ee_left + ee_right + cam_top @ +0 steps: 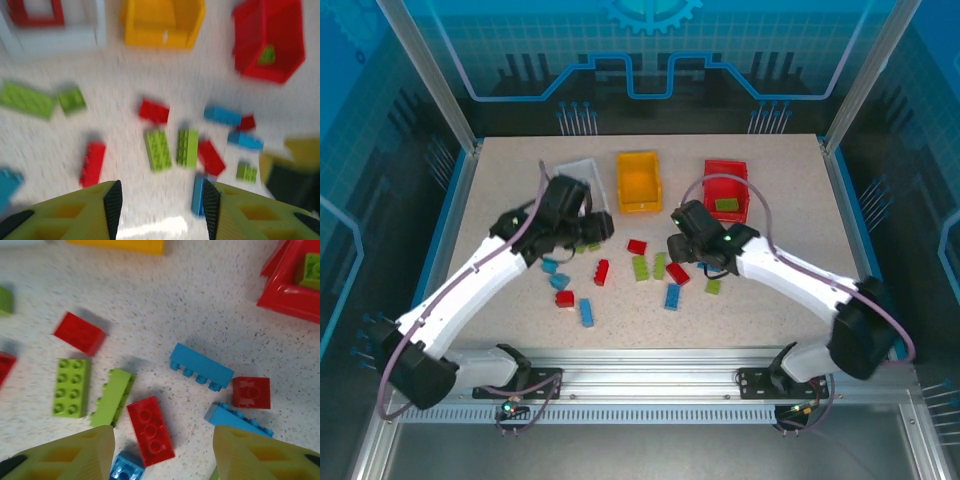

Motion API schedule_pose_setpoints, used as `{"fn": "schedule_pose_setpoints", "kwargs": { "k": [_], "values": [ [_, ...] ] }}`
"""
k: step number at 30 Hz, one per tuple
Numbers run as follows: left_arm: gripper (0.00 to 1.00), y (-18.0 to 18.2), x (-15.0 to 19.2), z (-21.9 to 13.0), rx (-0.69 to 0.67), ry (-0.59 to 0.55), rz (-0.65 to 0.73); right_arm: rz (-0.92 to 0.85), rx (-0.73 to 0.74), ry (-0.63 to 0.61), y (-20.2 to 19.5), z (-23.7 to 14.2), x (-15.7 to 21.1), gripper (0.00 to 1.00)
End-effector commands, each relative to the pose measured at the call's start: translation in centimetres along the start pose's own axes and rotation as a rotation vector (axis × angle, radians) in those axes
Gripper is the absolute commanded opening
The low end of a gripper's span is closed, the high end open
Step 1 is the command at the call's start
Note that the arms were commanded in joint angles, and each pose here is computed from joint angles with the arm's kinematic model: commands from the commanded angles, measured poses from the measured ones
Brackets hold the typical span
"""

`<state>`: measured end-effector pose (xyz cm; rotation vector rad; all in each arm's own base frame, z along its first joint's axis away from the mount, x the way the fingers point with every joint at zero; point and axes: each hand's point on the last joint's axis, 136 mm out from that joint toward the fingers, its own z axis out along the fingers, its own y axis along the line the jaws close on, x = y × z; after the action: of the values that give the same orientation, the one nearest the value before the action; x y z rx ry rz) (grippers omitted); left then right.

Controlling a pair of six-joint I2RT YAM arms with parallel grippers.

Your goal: Sort the legos into containers by color

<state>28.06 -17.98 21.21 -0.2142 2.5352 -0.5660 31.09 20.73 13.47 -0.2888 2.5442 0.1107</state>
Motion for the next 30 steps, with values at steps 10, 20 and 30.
{"fn": "schedule_pose_setpoints", "kwargs": {
  "k": [10,20,30],
  "values": [
    [0.50,-2.8,9.3,1.4,0.202,0.136,-0.085,-0.356,0.116,0.342,-3.5,7.5,1.0,0.69],
    [0.50,-2.8,8.9,1.0,0.201,0.118,-0.079,-0.367,0.094,0.444,-4.0,10.7,1.7,0.53],
    [0.50,-3.2,8.2,0.6,0.202,0.098,-0.056,-0.320,0.048,0.444,-3.6,11.5,1.7,0.39]
  ]
}}
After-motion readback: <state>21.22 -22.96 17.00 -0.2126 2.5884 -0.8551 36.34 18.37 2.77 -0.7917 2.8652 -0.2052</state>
